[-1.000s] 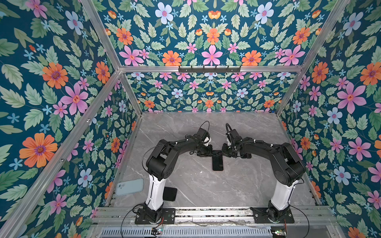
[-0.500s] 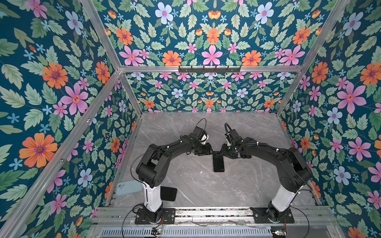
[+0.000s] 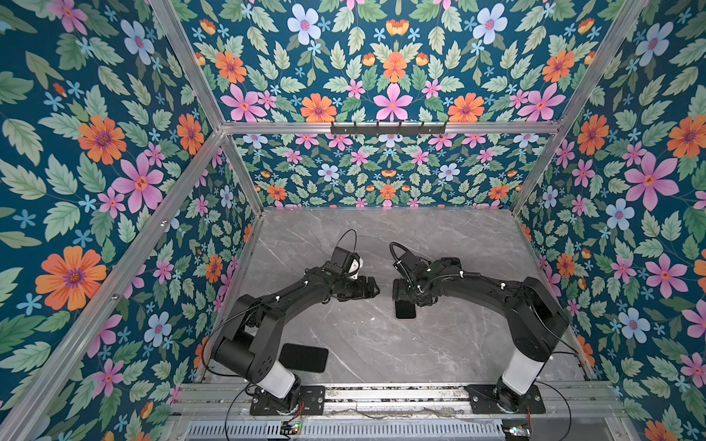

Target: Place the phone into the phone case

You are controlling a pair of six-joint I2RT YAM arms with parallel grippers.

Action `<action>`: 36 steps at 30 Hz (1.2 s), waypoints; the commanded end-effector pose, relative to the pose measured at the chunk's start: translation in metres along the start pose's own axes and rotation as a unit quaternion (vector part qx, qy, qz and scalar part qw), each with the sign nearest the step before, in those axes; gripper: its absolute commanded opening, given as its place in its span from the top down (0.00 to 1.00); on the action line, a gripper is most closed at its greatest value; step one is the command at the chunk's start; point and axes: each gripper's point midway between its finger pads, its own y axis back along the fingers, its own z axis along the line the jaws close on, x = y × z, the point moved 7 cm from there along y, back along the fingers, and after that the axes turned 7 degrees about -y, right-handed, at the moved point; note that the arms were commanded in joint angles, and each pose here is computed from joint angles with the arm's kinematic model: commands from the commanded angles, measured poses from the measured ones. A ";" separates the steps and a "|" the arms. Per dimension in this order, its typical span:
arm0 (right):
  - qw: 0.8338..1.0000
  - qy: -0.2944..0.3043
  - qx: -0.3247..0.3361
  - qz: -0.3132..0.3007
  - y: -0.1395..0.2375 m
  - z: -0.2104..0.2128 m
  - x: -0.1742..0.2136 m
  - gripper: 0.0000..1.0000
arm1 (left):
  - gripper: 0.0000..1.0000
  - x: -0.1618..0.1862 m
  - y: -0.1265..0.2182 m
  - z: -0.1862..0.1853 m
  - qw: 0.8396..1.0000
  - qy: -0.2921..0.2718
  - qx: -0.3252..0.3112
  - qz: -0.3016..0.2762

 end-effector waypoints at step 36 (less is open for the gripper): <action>0.997 0.022 0.078 -0.002 -0.018 -0.001 -0.018 0.35 | 0.00 0.000 -0.006 0.004 1.000 0.016 0.011 -0.014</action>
